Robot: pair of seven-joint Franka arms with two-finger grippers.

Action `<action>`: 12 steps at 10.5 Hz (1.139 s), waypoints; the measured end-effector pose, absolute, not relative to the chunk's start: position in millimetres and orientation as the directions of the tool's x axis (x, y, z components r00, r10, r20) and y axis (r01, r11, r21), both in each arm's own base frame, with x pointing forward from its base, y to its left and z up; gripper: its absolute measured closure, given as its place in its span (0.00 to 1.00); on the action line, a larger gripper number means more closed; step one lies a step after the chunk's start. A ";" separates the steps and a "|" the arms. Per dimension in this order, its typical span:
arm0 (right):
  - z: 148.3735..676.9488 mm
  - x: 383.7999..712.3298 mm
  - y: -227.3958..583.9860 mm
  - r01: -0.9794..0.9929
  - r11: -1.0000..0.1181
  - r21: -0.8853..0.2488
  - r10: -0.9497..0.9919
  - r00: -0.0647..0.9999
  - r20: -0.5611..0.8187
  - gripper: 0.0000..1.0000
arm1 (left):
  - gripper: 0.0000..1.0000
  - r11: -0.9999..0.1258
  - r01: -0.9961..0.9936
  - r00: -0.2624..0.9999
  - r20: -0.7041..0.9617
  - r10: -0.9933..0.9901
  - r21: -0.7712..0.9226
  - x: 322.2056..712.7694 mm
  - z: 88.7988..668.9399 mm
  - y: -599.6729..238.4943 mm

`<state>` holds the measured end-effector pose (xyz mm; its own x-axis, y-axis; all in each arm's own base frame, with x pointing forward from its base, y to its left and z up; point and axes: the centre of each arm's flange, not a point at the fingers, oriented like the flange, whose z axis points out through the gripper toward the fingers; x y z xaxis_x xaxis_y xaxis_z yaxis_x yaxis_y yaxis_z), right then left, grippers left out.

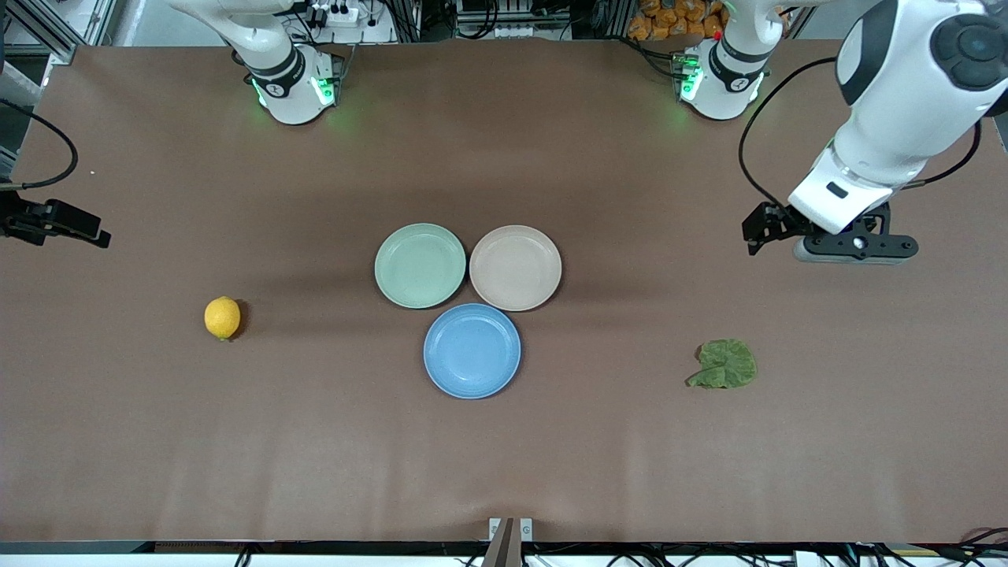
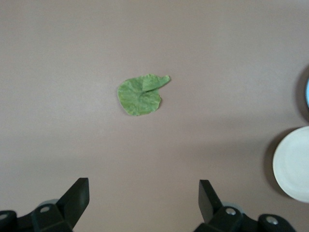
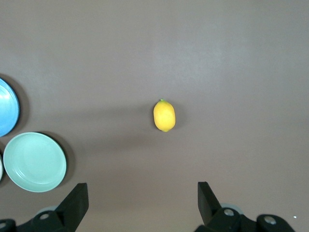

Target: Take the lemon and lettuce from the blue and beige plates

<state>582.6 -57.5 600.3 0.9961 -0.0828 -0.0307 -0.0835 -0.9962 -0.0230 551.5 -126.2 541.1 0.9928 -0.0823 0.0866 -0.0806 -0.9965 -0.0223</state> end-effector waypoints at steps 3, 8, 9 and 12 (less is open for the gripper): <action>622.0 584.5 -51.5 -0.116 -0.992 0.052 -0.115 0.993 0.016 0.00 | 0.00 -0.997 -0.077 0.994 0.077 -0.079 -0.022 548.3 582.6 -124.7; 634.4 584.2 -57.7 -0.128 -0.989 0.067 -0.126 0.991 0.043 0.00 | 0.00 -0.998 -0.062 0.995 0.080 -0.063 -0.021 545.3 619.9 -114.4; 634.4 584.1 -57.7 -0.128 -0.989 0.067 -0.126 0.991 0.043 0.00 | 0.00 -0.998 -0.062 0.995 0.076 -0.063 -0.022 545.2 621.9 -111.4; 634.2 584.7 -50.0 -0.115 -0.991 0.067 -0.112 0.993 0.041 0.00 | 0.00 -0.997 -0.068 0.996 0.057 -0.069 -0.022 542.3 622.9 -113.5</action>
